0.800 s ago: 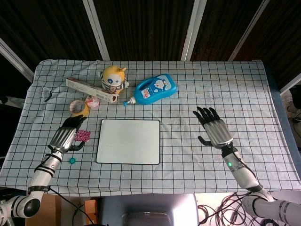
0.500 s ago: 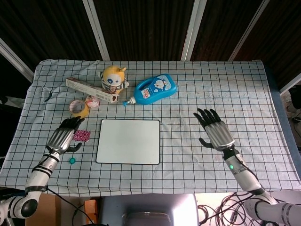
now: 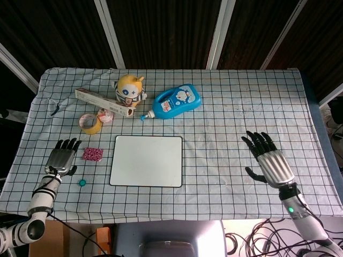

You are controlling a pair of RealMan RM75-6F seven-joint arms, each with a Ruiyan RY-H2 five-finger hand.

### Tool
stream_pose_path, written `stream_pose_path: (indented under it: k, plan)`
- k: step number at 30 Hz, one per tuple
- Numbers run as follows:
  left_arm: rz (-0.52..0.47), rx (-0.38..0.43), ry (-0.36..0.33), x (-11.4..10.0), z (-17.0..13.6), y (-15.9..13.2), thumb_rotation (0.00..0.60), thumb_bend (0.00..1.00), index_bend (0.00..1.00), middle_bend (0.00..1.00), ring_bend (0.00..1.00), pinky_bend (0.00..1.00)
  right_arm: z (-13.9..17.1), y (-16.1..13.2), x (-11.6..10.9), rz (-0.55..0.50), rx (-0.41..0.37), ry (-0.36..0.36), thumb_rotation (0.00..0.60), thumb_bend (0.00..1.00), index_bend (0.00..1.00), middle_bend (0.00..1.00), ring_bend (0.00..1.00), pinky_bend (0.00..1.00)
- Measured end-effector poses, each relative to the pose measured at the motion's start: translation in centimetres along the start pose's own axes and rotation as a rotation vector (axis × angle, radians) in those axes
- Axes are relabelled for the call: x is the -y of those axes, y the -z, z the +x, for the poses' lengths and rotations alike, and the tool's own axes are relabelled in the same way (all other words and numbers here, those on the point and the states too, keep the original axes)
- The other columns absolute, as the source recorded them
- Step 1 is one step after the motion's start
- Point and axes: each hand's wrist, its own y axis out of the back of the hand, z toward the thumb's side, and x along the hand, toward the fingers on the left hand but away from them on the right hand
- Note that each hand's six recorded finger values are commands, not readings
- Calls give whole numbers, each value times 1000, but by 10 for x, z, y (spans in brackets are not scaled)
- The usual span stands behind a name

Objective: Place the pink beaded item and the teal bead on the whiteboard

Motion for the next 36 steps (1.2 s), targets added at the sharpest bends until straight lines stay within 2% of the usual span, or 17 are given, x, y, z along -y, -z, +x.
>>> stream_pose_path:
  k: [4, 12, 27, 36]
  plan:
    - [39, -11, 23, 12, 11, 0, 600, 364, 45, 0, 0, 0, 21, 13, -2, -11, 16, 2, 600, 236, 0, 0, 0, 0]
    - [70, -8, 51, 29, 28, -8, 600, 363, 123, 0, 0, 0, 19, 25, 14, 11, 63, -95, 600, 236, 0, 0, 0, 0]
    - [35, 61, 25, 32, 40, -28, 600, 363, 194, 0, 0, 0, 19, 32, 19, 24, 106, -139, 600, 236, 0, 0, 0, 0]
    - [43, 81, 3, 32, 48, -35, 600, 364, 320, 0, 0, 0, 20, 36, 21, 23, 115, -160, 600, 237, 0, 0, 0, 0]
